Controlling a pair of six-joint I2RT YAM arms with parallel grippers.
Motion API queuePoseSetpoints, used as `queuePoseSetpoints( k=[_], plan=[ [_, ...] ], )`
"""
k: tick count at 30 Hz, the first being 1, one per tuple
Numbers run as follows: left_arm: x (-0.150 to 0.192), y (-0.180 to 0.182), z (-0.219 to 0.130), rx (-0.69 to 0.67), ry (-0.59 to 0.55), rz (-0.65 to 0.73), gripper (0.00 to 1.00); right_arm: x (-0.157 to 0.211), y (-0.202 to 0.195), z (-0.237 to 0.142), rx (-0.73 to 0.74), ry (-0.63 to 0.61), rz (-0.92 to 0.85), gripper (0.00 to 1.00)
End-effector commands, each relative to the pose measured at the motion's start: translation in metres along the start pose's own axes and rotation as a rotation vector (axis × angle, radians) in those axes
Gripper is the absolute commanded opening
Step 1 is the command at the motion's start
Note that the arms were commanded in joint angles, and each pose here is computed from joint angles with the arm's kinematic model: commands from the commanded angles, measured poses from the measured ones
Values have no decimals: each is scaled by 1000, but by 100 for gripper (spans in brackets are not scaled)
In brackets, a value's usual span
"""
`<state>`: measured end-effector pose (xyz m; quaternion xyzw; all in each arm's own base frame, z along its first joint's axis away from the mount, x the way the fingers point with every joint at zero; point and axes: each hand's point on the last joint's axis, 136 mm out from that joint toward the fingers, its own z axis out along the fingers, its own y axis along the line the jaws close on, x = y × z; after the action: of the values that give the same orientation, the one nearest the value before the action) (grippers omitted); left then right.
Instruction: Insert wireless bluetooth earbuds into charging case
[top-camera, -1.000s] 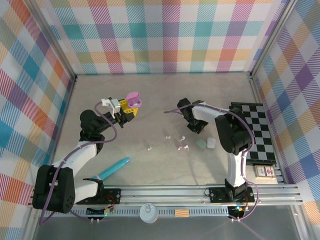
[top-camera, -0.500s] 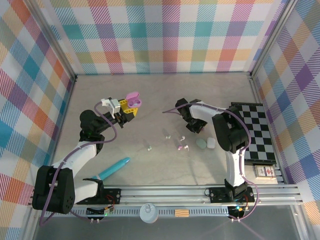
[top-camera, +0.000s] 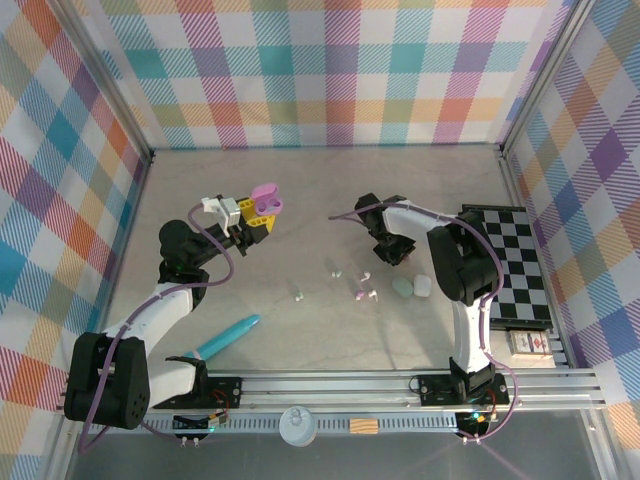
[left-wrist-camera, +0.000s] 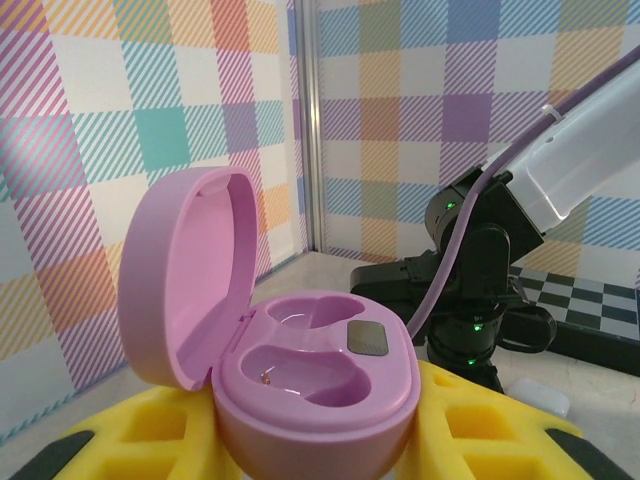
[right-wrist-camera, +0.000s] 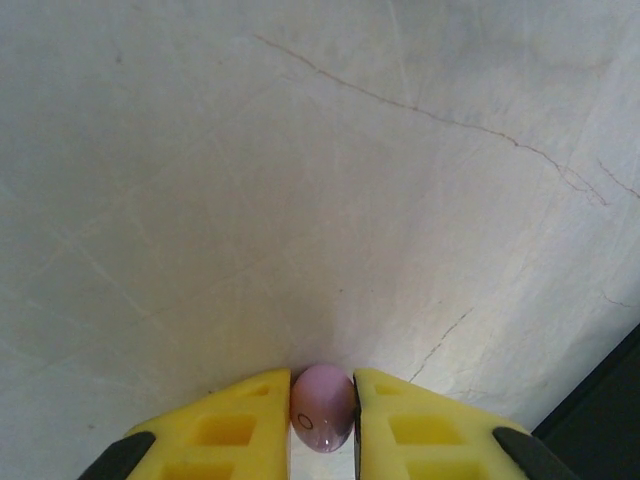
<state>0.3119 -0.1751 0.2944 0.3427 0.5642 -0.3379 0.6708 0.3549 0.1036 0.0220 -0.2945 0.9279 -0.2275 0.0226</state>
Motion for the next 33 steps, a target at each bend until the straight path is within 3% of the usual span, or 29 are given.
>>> queuePoseSetpoints(
  k=[1, 9, 18, 25, 33],
  plan=[
    [-11, -4, -1, 8, -25, 52, 29, 0, -4, -1, -30, -8, 59, 20],
    [-12, -5, -1, 11, -24, 53, 29, -13, -5, -46, -227, -157, 253, 20],
    [-12, -5, 0, 19, -24, 51, 29, -17, 8, -98, -767, -286, 619, 20],
    [-4, -11, 6, 37, -8, 50, 29, -21, 8, -132, -1059, -345, 716, 20],
    [-1, -18, 12, 63, -1, 51, 29, -21, 7, -156, -1287, -379, 783, 20]
  ],
)
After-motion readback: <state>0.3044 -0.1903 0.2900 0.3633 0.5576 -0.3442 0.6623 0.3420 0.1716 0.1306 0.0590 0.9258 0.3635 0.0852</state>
